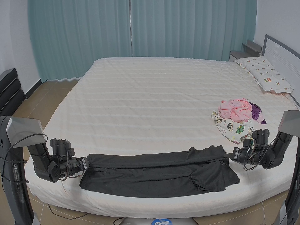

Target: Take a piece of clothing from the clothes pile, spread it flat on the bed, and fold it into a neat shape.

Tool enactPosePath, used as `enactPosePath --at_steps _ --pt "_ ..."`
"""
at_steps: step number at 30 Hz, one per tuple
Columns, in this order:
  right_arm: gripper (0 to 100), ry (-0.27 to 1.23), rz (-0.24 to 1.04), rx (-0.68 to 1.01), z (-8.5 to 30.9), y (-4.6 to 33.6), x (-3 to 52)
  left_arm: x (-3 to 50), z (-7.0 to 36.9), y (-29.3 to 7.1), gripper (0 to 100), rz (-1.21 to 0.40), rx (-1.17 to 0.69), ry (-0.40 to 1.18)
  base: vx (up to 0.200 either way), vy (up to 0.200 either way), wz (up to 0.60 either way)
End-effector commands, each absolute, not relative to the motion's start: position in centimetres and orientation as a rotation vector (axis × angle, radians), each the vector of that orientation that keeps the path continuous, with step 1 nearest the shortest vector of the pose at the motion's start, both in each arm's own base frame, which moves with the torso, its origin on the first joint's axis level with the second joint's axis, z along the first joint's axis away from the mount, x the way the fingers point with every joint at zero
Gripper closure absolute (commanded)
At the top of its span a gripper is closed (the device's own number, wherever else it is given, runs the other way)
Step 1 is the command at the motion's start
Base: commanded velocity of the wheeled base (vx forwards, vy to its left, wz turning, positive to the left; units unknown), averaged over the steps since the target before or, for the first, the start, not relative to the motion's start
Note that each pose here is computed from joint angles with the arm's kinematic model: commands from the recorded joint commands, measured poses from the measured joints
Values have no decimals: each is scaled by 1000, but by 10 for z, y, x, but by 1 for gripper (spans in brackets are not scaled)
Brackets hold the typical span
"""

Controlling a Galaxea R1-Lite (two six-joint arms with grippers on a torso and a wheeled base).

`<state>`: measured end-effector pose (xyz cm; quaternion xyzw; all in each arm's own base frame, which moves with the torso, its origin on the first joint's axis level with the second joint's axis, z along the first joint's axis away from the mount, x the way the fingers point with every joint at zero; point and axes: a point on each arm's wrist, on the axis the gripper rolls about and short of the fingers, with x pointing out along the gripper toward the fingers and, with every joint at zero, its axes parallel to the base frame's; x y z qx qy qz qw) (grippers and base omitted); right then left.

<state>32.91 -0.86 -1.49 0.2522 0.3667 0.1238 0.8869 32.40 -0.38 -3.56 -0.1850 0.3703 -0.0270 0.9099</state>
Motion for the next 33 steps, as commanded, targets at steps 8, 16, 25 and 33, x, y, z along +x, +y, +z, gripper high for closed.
enactPosePath --at_steps 8,16,25,33 --pt "100 802 261 499 -25 -9 323 310 -44 -4 100 -63 -339 819 0 0 0" --pt "100 819 261 488 -29 -9 320 309 -45 -5 100 -65 -338 827 0 0 0" --pt "0 808 263 484 -26 -8 319 309 -46 -6 0 -65 -338 831 0 0 0" --pt "0 687 282 540 14 1 333 307 -28 10 0 -1 -429 777 0 0 0"
